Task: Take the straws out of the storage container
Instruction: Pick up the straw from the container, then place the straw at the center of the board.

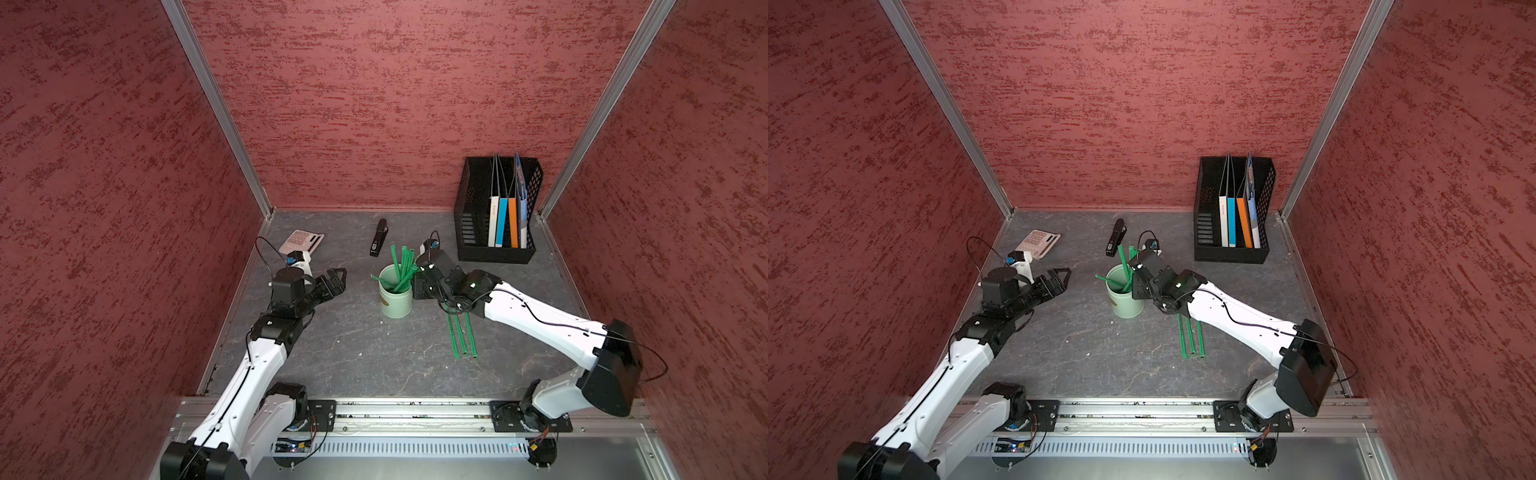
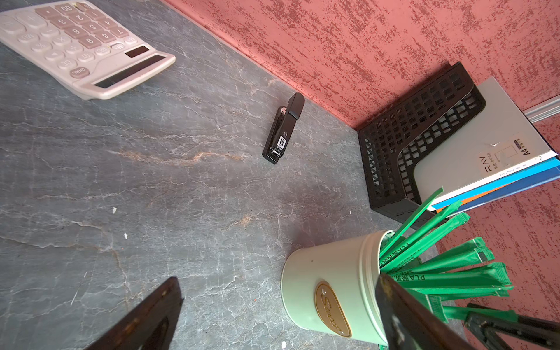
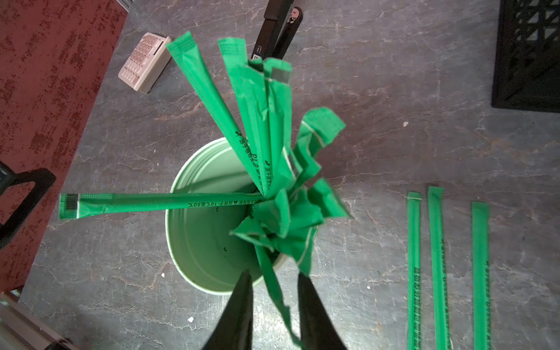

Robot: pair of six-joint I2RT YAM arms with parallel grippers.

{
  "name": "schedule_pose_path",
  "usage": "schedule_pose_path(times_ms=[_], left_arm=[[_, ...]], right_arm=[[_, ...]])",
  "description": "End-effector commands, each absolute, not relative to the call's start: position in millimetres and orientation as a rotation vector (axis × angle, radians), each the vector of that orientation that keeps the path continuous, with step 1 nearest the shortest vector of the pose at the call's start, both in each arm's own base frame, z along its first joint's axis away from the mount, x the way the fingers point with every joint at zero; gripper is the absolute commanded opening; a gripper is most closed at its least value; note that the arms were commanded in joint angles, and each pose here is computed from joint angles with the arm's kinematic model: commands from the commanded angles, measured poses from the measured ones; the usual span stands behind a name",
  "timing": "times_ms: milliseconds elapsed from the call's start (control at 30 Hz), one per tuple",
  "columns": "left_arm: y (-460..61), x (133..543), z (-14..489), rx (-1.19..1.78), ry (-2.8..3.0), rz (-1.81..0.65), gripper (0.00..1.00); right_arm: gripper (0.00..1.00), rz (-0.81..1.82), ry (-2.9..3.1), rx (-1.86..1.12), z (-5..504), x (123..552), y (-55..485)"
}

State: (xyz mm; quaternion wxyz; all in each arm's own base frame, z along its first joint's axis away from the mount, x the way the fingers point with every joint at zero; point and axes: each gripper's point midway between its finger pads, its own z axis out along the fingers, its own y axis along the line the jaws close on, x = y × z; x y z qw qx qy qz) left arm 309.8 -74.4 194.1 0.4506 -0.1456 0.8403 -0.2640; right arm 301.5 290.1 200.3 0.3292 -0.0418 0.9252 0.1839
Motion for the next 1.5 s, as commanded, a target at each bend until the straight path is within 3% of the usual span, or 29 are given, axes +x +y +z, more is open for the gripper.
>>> schedule_pose_path(times_ms=[0,467,1067,1467], left_arm=[[-76.2,310.6,194.5,-0.347,2.066,-0.659,1.0],[-76.0,311.7,194.1,-0.353,2.064,-0.66,1.0],[-76.2,312.6,200.5,-0.354,2.046,-0.668,1.0],[-77.5,315.9,207.3,-0.35,2.037,-0.677,1.0]], right_arm=[[0.16,0.511,2.395,-0.115,205.8,307.9,295.2],[0.01,0.557,2.321,-0.173,233.0,308.9,298.2],[0.0,0.585,2.285,-0.286,300.2,287.1,285.2],[0.0,0.543,2.241,-0.512,403.1,248.5,254.2]])
